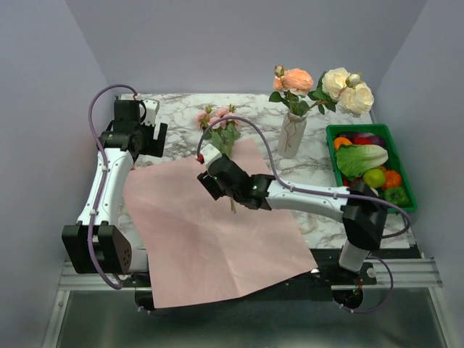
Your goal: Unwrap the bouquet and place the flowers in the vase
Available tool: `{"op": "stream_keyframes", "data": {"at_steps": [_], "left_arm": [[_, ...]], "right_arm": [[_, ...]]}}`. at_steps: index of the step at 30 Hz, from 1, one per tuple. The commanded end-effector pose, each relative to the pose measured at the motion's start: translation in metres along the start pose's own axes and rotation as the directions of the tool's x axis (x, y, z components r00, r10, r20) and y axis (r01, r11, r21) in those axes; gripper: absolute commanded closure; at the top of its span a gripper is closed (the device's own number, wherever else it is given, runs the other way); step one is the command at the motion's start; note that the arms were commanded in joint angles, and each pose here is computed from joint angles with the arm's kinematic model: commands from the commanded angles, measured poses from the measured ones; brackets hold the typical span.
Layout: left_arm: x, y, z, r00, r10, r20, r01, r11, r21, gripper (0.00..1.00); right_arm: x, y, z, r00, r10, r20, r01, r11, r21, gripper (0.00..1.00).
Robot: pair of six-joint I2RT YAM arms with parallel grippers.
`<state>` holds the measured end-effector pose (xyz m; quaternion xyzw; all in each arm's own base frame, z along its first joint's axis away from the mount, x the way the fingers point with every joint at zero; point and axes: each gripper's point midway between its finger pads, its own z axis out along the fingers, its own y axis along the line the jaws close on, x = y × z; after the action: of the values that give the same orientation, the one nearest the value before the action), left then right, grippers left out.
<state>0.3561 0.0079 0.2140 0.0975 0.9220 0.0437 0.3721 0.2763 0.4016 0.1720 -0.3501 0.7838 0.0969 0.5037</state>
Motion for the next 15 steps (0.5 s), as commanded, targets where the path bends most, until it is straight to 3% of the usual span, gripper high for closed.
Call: {"op": "stream_keyframes", "data": {"at_steps": [1,3,15], "left_arm": [[-0.018,0.003,-0.008,0.996,-0.063,0.070,0.061,0.998,0.031,0.01],[-0.015,0.001,-0.009,0.996,-0.060,0.066,0.057,0.997,0.042,0.01],[0.001,-0.005,-0.013,0.998,-0.027,0.049,0.023,0.998,0.066,0.01]], "right_arm": [[0.051,0.002,0.032,0.948,0.179,-0.264,-0.207,0.975,-0.080,0.37],[0.057,0.002,0.044,0.927,0.226,-0.298,-0.264,0.960,-0.094,0.49],[0.064,-0.021,0.118,0.910,0.262,-0.321,-0.284,0.958,-0.025,0.49]]}}
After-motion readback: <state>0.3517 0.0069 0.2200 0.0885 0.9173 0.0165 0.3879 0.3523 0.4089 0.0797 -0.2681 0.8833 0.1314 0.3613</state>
